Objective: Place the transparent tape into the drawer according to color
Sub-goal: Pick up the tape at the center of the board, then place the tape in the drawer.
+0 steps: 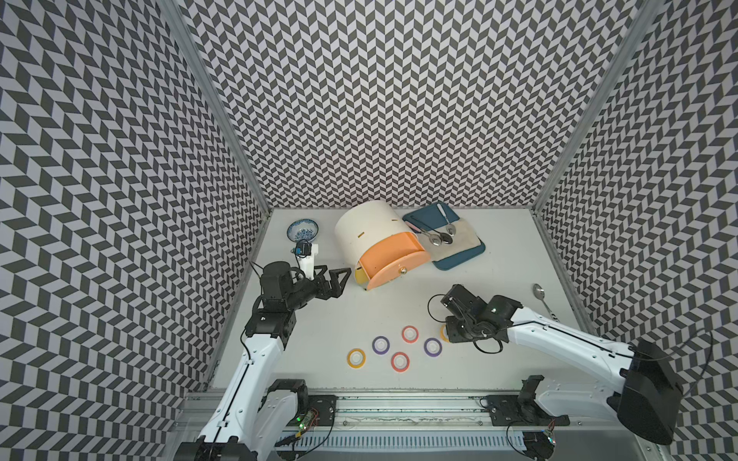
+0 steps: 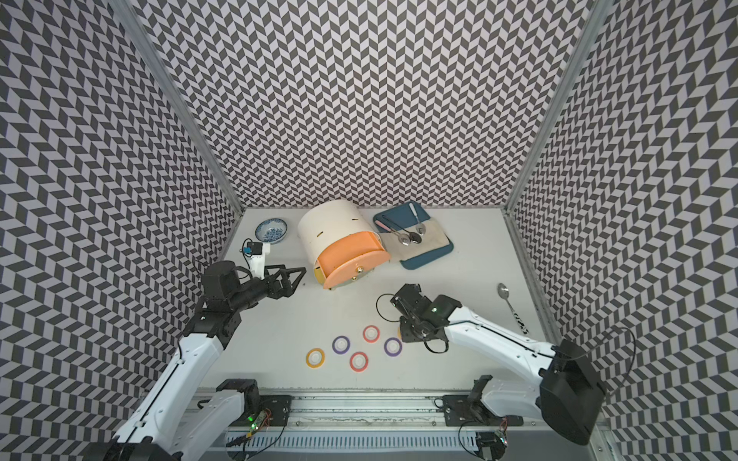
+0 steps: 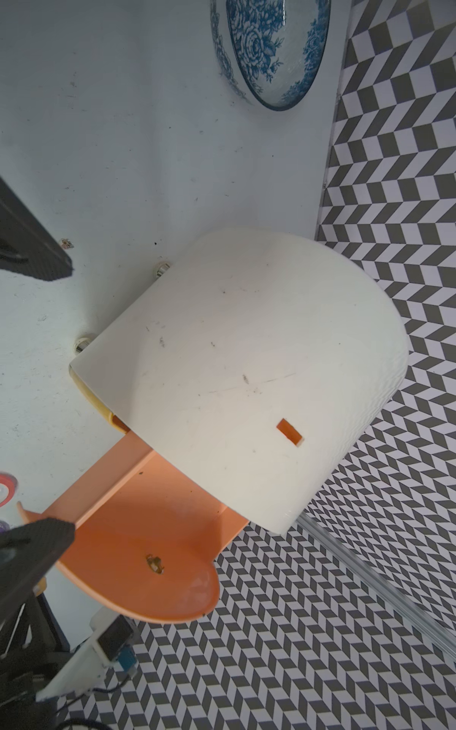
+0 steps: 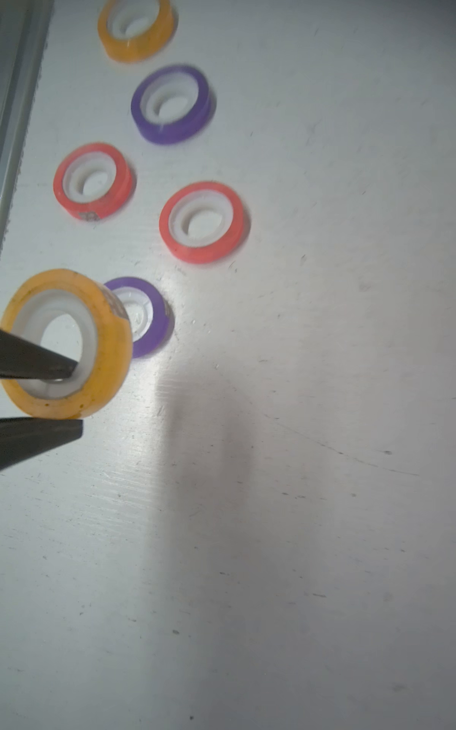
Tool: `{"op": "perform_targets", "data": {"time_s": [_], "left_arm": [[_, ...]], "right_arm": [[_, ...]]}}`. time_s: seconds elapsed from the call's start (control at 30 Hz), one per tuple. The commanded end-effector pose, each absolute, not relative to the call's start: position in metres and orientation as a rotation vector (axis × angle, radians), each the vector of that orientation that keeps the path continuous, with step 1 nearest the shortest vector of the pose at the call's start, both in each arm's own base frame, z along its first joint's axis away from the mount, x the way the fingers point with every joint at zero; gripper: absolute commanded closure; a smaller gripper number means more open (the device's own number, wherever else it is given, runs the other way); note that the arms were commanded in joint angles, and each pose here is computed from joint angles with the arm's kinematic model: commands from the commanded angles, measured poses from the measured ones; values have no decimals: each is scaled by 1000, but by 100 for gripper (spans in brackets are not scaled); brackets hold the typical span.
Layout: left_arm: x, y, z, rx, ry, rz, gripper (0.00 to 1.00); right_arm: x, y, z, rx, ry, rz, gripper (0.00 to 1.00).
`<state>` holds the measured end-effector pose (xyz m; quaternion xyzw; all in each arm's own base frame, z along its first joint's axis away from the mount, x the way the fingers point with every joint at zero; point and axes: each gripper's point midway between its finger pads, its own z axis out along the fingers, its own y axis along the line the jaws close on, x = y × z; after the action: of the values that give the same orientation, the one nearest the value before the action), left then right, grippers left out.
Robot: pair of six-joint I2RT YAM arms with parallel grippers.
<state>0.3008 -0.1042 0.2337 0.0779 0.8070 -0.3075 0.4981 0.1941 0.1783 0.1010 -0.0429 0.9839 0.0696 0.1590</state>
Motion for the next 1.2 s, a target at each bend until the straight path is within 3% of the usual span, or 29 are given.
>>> {"op": "perform_targets", "data": {"time_s": [0.0, 0.6, 0.9, 1.17], "left_arm": [[296, -103, 231, 176, 1960, -740, 0], [283, -104, 229, 102, 1988, -806, 0], [268, -104, 222, -36, 2052, -860, 0], [256, -107, 207, -148, 2144, -817, 0]], "right_arm": [[214, 179, 143, -93, 2697, 237, 100], [293, 225, 315, -121, 2250, 423, 100], [333, 269, 340, -207, 2159, 456, 100], [357, 299, 324, -267, 2172, 458, 100]]}}
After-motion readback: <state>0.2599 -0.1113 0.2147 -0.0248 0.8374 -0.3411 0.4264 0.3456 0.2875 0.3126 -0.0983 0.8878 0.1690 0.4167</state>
